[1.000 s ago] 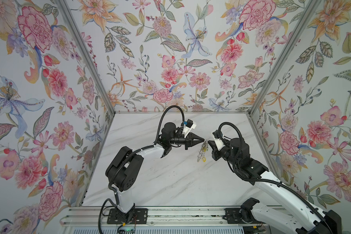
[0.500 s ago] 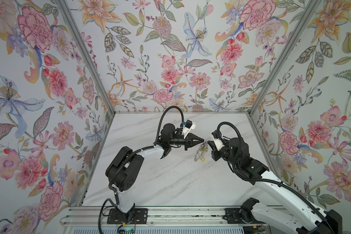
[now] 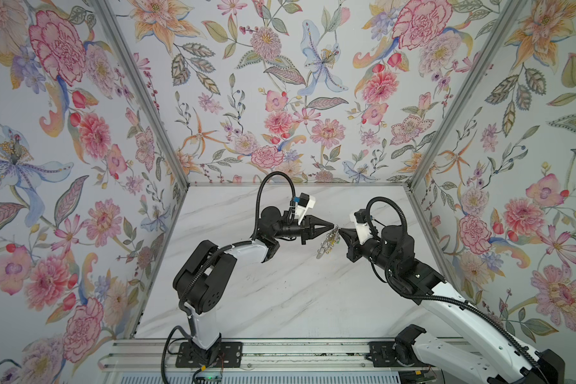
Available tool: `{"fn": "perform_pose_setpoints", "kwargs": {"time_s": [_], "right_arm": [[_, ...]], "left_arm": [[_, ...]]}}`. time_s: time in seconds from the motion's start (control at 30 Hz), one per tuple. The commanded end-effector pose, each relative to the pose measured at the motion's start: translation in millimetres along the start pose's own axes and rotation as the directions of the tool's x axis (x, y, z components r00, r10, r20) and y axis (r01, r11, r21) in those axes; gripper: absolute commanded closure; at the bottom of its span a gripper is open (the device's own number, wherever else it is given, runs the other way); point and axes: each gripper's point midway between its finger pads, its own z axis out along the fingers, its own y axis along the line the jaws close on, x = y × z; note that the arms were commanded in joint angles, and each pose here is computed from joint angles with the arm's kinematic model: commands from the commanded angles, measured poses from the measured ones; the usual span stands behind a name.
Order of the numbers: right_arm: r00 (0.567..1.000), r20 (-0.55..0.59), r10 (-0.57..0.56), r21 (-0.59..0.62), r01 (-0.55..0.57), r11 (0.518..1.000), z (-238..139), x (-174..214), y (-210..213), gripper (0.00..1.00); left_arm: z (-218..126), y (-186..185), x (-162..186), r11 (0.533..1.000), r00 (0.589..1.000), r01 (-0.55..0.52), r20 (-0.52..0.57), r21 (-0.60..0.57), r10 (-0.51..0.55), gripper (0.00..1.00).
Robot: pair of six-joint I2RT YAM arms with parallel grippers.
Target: Remove the keys from the keyring
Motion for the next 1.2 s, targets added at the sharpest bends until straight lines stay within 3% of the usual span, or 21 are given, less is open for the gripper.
{"fn": "perform_pose_setpoints", "kwargs": {"time_s": [0.0,0.4,0.57,1.17], "right_arm": [[0.997,0.037,0.064,-0.089,-0.060,0.994,-1,-17,13,0.98],[0.969,0.071,0.235,-0.276,-0.207,0.938,-2,-43,30,0.98],[0.949,0.052,0.311,-0.346,-0.274,0.897,-10,-58,34,0.99],[0.925,0.046,0.378,-0.357,-0.339,0.871,-25,-74,24,1.00]], "left_arm": [[-8,0,-21,0.999,0.995,-0.045,0.083,-0.019,0.046,1.00],[-10,-3,-24,0.997,0.993,-0.069,0.091,-0.027,0.071,1.00],[-10,5,-17,0.992,0.993,-0.099,0.050,-0.082,0.103,1.00],[-23,41,23,0.943,0.972,-0.203,-0.170,-0.264,0.161,1.00]]}}
